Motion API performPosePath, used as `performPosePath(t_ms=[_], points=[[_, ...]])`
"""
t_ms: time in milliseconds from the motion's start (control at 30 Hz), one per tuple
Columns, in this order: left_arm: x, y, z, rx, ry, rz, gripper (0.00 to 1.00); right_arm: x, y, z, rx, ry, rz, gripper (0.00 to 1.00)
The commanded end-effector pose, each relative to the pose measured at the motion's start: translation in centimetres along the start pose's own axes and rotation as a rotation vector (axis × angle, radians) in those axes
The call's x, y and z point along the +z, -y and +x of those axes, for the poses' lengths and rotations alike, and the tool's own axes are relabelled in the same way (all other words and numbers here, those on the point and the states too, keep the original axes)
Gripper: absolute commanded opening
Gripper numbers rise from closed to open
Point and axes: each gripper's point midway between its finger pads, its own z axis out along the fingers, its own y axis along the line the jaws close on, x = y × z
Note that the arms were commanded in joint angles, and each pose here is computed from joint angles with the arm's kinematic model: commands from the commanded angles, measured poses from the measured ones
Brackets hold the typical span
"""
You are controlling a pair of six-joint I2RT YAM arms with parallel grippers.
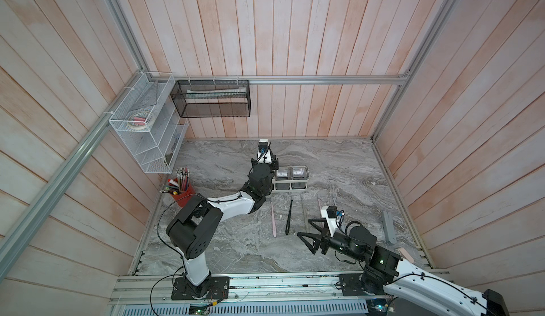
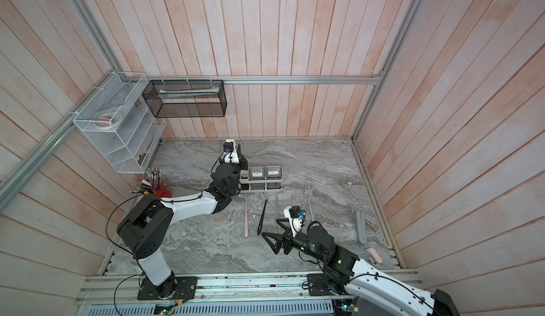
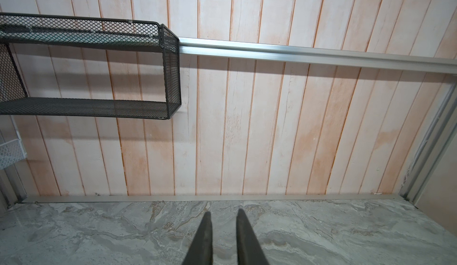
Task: Place the toothbrush into the toothbrush holder
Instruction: Place the toothbrush in the toothbrush holder.
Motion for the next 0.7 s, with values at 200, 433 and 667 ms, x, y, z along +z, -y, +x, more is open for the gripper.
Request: performPosePath(t_ms=[200, 433, 667], points=[[-0.2, -0.2, 2.4, 0.037, -0.035, -0.021, 0.24, -0.1, -0.2, 0.0, 0.014, 0.012, -0.020, 0.98], [0.0, 0.0, 1.2, 0.032, -0.011, -0.022, 0.26, -0.1, -0.1, 0.0, 0.017, 0.012, -0.019, 0.98], [0.2, 0.3, -1.9, 0.047, 0.026, -0.007, 0.27, -0.1, -0.2, -0.3, 0.020, 0.022, -0.018, 0.98]])
